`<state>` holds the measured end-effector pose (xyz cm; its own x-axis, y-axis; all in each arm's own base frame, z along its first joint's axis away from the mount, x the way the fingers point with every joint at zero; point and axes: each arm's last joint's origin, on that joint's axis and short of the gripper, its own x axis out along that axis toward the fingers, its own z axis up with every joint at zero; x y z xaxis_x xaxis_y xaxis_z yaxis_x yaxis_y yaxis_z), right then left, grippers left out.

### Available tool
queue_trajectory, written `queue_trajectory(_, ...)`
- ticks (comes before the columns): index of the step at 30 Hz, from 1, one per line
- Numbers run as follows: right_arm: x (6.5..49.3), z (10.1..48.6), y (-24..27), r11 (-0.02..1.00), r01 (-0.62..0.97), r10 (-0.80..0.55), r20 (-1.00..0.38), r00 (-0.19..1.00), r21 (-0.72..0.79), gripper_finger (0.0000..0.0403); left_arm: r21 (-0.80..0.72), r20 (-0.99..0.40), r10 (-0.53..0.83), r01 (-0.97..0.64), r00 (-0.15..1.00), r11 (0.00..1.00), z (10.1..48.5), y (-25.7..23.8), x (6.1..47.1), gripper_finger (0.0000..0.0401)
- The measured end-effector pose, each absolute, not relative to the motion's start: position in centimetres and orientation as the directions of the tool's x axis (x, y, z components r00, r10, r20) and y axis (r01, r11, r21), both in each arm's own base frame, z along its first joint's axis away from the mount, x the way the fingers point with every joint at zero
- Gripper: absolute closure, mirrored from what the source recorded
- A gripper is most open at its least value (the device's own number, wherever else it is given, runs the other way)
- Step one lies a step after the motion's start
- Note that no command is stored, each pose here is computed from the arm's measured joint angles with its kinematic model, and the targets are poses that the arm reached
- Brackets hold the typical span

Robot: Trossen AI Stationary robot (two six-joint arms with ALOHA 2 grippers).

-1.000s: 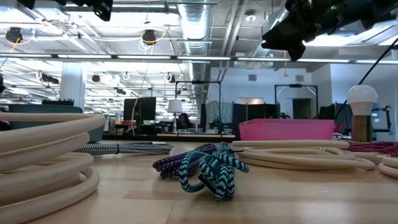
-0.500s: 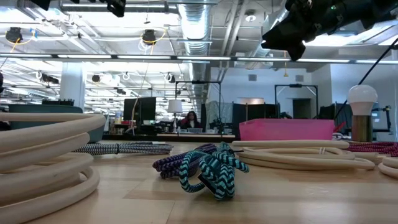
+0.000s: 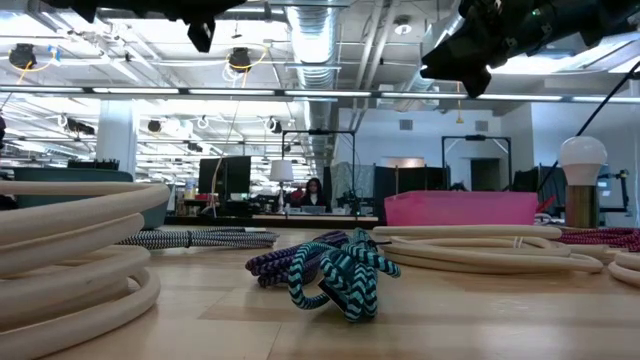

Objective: Pick & Place USB Port
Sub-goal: Put the gray charger cable in the blue bin

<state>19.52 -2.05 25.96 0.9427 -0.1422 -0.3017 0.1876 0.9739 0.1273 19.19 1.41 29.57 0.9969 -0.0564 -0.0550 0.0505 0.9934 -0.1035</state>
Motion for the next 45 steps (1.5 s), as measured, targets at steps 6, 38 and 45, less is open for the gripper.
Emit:
queue_trajectory(6, 19.5, 26.0, -2.1, 0.974, 0.191, -0.146, -0.302, 0.942, 0.124, 0.0282, -0.172, -0.065, -0.043, 0.031, 0.997, 0.985, 29.4, 1.4, 19.4, 0.0396)
queue_trajectory(38, 19.5, 25.9, -2.1, 0.974, 0.191, -0.146, -0.303, 0.942, 0.124, 0.0282, -0.138, -0.457, -0.005, -0.066, 0.889, 0.988, 21.9, -0.8, 24.5, 0.0284)
queue_trajectory(45, 19.5, 25.9, -2.1, 0.974, 0.192, -0.146, -0.304, 0.941, 0.125, 0.0282, -0.249, -0.54, -0.088, -0.059, 0.837, 0.967, 20.2, -1.0, 25.0, 0.0274)
